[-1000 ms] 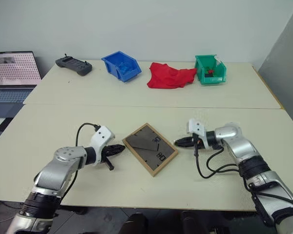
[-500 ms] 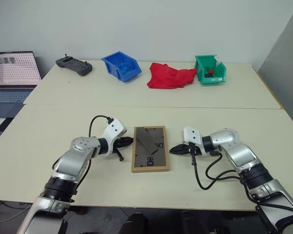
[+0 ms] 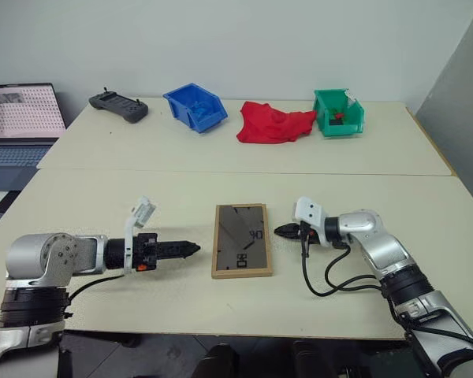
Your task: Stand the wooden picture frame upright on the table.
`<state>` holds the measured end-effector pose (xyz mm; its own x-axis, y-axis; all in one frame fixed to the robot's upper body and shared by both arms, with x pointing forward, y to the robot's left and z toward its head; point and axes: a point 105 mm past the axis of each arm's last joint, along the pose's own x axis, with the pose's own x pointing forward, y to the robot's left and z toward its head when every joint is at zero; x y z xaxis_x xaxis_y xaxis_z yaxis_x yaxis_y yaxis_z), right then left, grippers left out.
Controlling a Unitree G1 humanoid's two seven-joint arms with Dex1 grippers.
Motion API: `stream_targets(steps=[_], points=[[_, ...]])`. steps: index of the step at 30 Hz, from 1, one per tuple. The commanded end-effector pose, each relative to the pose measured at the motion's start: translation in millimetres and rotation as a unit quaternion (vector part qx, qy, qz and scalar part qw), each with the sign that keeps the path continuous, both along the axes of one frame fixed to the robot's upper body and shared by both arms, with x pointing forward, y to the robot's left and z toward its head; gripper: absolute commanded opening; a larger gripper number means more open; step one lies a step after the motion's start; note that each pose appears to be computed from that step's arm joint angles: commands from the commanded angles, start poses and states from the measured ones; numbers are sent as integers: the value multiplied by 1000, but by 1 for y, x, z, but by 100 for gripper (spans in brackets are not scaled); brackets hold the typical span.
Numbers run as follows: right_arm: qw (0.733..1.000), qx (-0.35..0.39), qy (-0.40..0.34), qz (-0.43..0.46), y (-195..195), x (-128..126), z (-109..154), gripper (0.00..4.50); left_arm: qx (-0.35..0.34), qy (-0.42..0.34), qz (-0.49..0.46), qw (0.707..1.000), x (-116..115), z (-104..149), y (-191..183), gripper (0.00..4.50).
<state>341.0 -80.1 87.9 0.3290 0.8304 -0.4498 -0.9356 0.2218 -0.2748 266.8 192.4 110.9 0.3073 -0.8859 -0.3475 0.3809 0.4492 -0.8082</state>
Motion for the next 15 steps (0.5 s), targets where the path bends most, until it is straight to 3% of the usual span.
stream_targets(steps=[1,9,15], points=[[1000,11,-17,13,12,-3,9,0,-14,26,5,1000,-4,-10,-3,301],[999,18,-10,26,29,-14,4,0,-1,56,11,998,1,-49,-12,447],[999,25,-16,34,45,-13,6,0,-11,51,-10,999,7,-62,-34,449]])
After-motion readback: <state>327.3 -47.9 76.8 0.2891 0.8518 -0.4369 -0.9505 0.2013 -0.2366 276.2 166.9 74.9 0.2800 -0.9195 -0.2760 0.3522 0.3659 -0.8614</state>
